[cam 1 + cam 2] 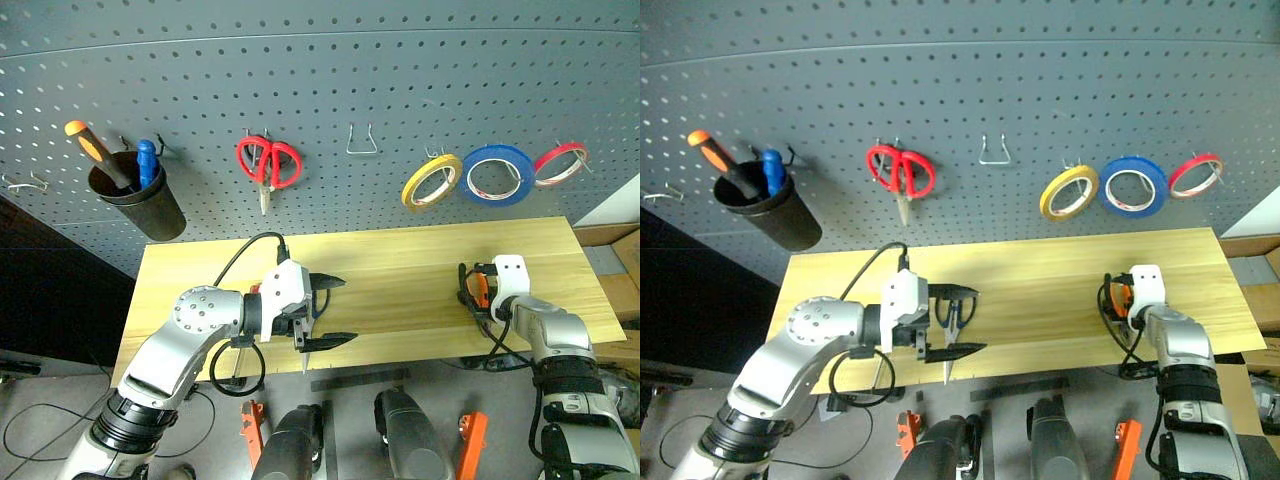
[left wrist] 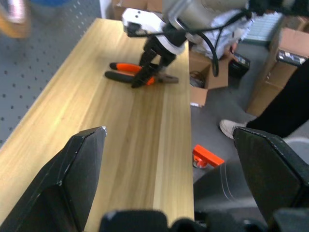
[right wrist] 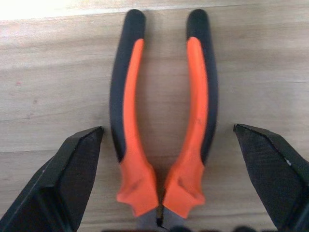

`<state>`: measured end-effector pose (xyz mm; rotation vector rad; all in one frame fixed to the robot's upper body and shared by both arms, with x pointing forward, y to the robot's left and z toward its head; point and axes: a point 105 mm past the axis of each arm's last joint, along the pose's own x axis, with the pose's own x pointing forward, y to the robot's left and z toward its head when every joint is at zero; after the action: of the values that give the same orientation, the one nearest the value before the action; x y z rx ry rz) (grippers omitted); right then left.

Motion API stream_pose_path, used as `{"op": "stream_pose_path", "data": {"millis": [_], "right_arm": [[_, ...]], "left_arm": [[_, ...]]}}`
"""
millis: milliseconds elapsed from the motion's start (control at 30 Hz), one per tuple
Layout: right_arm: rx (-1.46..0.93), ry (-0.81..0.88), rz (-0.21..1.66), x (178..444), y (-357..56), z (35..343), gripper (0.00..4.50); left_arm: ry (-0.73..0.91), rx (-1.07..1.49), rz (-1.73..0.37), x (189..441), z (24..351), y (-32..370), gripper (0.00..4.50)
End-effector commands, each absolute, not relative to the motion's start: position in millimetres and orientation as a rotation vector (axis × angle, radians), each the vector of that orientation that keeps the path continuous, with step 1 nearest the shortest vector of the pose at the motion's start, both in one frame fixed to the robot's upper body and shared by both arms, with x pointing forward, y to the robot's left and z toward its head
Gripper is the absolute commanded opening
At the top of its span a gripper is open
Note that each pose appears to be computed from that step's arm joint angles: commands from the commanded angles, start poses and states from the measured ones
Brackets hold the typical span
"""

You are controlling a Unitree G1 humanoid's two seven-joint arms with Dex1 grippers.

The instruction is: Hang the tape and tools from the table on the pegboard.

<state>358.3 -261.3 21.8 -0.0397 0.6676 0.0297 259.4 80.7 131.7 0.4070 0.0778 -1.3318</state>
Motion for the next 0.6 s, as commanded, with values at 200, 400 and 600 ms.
{"op": "stream_pose_path", "data": {"millis": [200,400,600], "right_arm": [[-0.006,0.738,0.056,352,-258,9,2.59],[-0.007,0.653,0.043,357,-255,27,2.52],[-0.097,0.538,0.092,343,-238,57,2.52]], "left_arm": [[0.075,0.413,-1.319,261,135,85,4.5],[0.14,0.309,-1.22,263,128,105,4.5],[0.123,0.272,-1.199,252,130,113,4.5]]}}
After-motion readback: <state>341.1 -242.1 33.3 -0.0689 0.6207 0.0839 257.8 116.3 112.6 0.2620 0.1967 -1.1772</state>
